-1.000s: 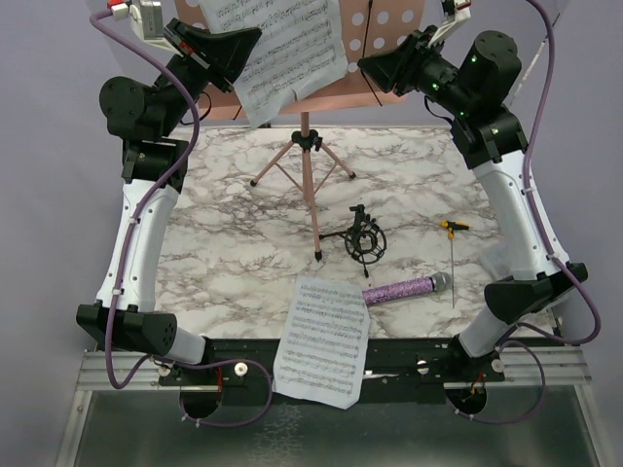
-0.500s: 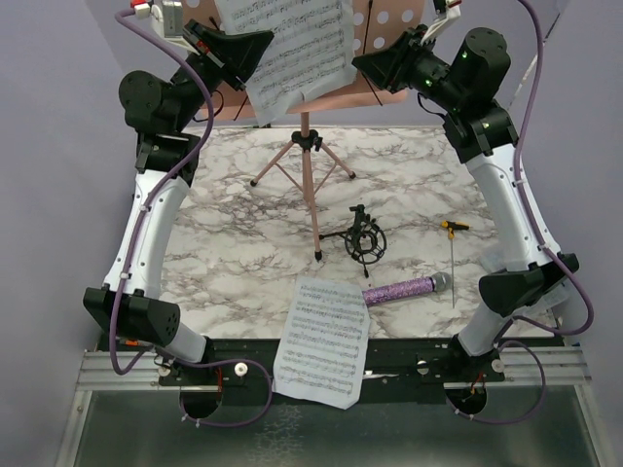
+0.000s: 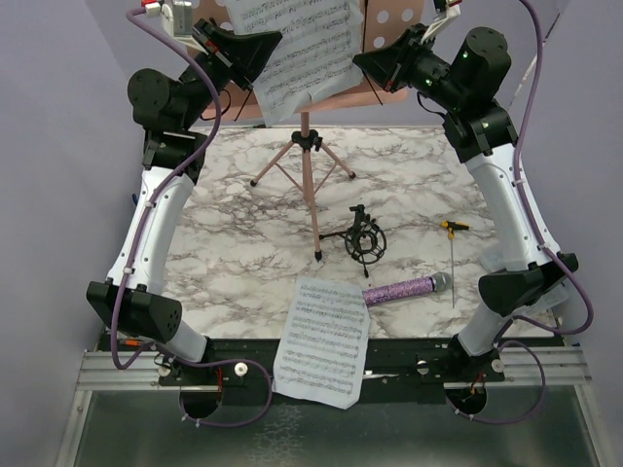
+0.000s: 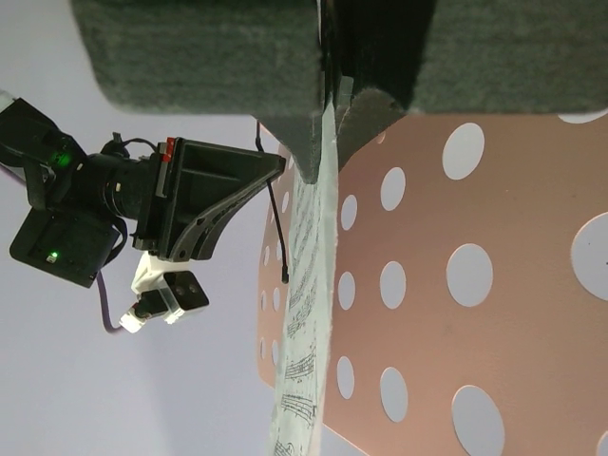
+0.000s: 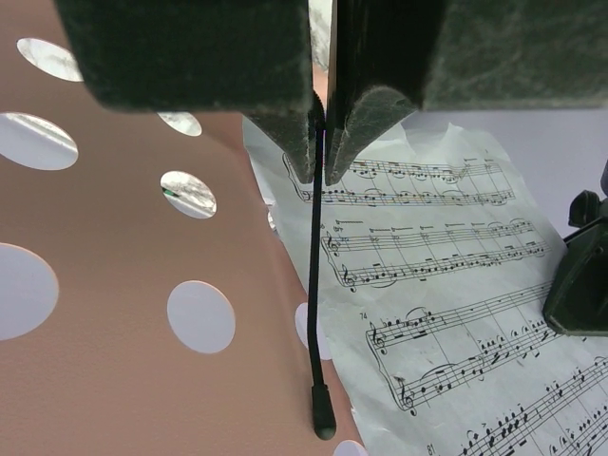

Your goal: Set up the instrument practice props

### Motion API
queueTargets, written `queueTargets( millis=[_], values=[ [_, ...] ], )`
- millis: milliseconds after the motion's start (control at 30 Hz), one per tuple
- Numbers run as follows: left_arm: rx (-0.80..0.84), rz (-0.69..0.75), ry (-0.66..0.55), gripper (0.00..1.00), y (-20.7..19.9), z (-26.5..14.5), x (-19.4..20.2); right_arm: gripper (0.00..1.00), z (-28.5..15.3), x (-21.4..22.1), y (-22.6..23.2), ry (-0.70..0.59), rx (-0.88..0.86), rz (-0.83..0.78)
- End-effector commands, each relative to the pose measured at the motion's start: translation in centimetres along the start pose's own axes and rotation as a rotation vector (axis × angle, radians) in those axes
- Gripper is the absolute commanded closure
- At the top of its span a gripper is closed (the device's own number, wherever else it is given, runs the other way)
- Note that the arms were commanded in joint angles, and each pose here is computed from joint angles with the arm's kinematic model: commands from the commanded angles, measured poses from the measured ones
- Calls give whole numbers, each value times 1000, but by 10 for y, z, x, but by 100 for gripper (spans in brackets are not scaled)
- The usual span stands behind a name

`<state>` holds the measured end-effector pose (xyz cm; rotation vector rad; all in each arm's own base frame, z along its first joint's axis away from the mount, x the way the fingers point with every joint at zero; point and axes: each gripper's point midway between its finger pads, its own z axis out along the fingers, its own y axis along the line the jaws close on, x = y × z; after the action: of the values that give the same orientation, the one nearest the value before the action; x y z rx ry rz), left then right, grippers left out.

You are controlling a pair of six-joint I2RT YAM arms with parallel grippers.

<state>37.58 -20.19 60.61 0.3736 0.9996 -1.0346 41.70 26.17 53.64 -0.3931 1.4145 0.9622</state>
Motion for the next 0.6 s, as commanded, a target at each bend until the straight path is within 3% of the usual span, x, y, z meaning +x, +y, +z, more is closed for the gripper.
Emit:
queueTargets(
  millis=[0,133,567],
  values=[
    [22,34,-31,100,-6,5,-9,94,-1,-7,2,-21,-16,-21],
    [20,32,-32,100,-4,8,-8,99,-2,-8,1,-23,-7,-31],
    [60,23,-24,100,-16,21,4,100,-11,-11,10,-59,-40,-68]
  ],
)
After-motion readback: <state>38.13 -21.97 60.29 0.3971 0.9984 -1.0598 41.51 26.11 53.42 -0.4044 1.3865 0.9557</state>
